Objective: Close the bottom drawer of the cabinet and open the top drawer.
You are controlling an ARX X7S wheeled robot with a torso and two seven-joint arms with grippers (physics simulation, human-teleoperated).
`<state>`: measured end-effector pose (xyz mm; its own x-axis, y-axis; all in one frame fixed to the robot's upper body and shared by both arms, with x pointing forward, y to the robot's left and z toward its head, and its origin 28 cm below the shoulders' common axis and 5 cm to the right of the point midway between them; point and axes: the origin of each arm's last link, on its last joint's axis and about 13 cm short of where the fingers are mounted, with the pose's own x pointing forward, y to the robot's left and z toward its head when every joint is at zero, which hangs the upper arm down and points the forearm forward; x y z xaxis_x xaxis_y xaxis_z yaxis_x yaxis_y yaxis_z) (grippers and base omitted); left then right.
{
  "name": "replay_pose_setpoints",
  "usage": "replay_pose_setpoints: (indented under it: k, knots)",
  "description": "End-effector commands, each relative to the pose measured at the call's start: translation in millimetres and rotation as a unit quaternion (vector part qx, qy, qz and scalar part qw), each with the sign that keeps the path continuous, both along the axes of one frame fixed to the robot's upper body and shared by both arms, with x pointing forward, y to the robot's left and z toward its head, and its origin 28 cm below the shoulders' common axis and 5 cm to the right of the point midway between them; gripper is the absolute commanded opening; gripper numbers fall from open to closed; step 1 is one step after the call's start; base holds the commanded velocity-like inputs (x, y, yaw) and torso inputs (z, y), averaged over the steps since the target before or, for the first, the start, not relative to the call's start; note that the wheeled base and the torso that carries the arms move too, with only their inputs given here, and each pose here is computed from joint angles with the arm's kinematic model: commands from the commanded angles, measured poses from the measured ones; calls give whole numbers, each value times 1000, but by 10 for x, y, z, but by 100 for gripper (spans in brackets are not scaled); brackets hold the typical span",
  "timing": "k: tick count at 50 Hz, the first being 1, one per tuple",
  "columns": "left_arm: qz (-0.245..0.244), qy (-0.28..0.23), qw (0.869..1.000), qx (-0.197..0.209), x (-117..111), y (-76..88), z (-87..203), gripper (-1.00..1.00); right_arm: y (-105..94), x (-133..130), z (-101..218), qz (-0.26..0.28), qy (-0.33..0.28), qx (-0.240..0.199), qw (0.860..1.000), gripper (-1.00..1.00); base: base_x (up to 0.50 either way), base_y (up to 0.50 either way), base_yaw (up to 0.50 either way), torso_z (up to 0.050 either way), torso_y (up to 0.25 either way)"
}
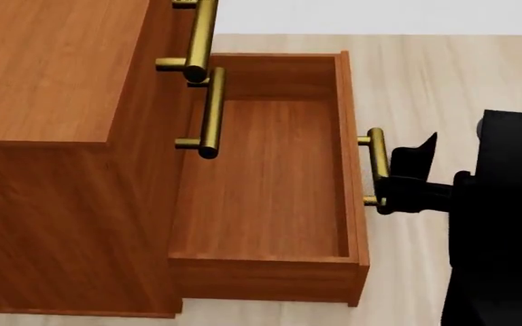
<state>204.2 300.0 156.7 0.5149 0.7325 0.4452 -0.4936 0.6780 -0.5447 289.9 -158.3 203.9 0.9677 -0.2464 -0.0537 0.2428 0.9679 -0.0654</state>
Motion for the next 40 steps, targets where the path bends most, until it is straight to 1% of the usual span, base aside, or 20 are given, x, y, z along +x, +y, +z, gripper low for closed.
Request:
replay_pose_setpoints:
  k: [1,3,6,7,9,10,12,13,16,18,21,27,29,31,36,40]
  knots:
    - [-2,-2,1000,-2,8,6,34,100,-54,210,-153,-36,24,-45,998,100,0,0,0,0,0]
    - [-3,-3,1000,-2,4,4,12,100,-57,245,-176,-42,30,-59,997,100,0,0,0,0,0]
    - [-2,-3,1000,-3,1,2,-8,100,-65,301,-215,-48,40,-67,996,100,0,0,0,0,0]
    - [-3,-3,1000,-3,7,4,40,100,-71,320,-232,-53,46,-75,995,100,0,0,0,0,0]
    - [-2,-3,1000,-2,-5,-3,-52,100,-73,357,-274,-54,53,-77,994,100,0,0,0,0,0]
    - [-3,-3,1000,-2,2,0,18,100,-70,372,-295,-54,57,-80,994,100,0,0,0,0,0]
    - [-3,-4,1000,-3,-7,-4,-54,100,-64,399,-336,-54,65,-86,993,100,0,0,0,0,0]
    - [-3,-4,1000,-2,-4,-5,-1,100,-59,415,-359,-53,69,-89,992,100,0,0,0,0,0]
    - [-3,-5,1000,-4,-13,-6,-62,100,-52,465,-454,-56,90,-101,989,100,0,0,0,0,0]
    - [-3,-4,1000,-3,0,0,14,100,-52,483,-493,-55,94,-102,989,100,0,0,0,0,0]
    - [-3,-4,1000,-3,6,6,46,100,-38,507,-564,-54,107,-110,987,100,0,0,0,0,0]
    - [-3,-5,1000,-3,7,7,57,100,-6,530,-623,-48,116,-117,985,100,0,0,0,0,0]
    - [-4,-4,1000,-4,6,5,-11,100,14,541,-653,-45,120,-123,984,100,0,0,0,0,0]
    - [-5,-4,1000,-4,3,2,54,100,31,548,-675,-41,124,-126,983,100,0,0,0,0,0]
    - [-5,-4,1000,-4,4,5,54,100,71,570,-723,-34,130,-142,981,100,0,0,0,0,0]
    - [-6,-5,1000,-5,-1,1,56,100,104,586,-752,-28,132,-145,980,100,0,0,0,0,0]
